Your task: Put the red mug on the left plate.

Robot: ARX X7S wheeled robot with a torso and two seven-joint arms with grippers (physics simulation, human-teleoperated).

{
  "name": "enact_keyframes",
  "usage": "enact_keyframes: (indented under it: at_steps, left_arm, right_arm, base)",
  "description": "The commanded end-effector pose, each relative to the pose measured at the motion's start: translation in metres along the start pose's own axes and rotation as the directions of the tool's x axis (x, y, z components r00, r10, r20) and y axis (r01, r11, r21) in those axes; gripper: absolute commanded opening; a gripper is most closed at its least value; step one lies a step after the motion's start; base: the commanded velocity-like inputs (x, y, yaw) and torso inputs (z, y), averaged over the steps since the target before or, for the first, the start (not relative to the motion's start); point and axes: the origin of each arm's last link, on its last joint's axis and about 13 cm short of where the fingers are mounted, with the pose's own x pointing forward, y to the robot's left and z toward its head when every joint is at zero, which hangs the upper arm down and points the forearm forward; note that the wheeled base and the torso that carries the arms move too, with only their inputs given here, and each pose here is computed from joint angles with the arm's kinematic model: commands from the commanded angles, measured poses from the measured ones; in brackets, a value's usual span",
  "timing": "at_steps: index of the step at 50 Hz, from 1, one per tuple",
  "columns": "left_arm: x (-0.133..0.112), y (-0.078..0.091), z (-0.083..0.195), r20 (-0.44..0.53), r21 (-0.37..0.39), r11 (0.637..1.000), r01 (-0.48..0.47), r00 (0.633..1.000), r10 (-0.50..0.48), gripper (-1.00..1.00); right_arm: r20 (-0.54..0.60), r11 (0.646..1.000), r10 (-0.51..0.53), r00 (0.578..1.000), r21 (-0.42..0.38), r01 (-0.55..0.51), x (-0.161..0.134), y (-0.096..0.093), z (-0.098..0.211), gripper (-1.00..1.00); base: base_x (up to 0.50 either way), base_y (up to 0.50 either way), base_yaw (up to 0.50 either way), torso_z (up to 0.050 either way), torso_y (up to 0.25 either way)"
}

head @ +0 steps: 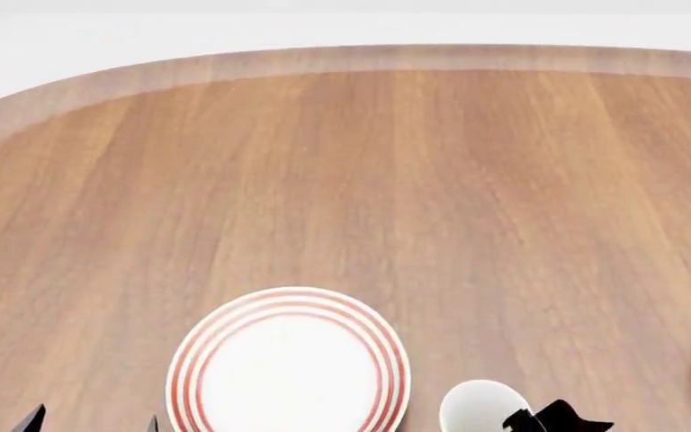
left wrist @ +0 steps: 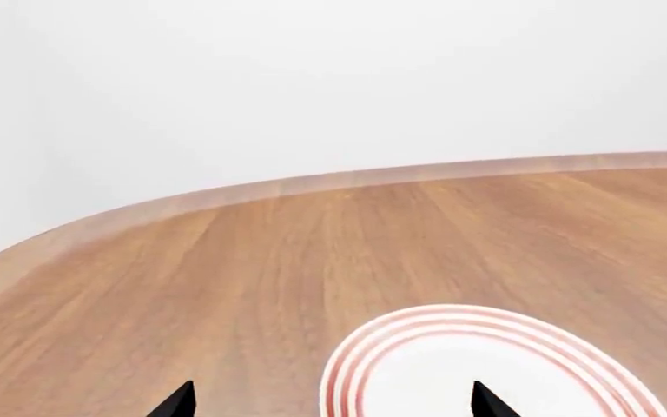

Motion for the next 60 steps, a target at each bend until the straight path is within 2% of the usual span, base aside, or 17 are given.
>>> enact_keyframes:
  at_steps: [1,31,60]
  left_arm:
    - [0.0,0.001,0.001,0.002,-0.003,1.0,-0.002,1.0,0.002,1.0]
    - [-0.002,0.002,0.002,0.005,-0.003,1.0,-0.009,1.0,0.009,1.0]
    - [-0.001,0.002,0.002,0.007,0.003,1.0,-0.008,1.0,0.008,1.0]
  right_arm:
    - [-0.016,0.999,-0.053,0.998,-0.007,0.053,0.014,0.012,-0.003,1.0]
    - [-0.056,0.981,-0.189,0.98,-0.046,0.187,0.039,0.03,-0.02,1.0]
    - [-0.071,0.968,-0.246,0.967,-0.071,0.241,0.06,0.04,-0.026,1.0]
  base:
    - [0.0,0.0,0.0,0.0,0.0]
    - [0.0,0.0,0.0,0.0,0.0]
    - [0.0,0.0,0.0,0.0,0.0]
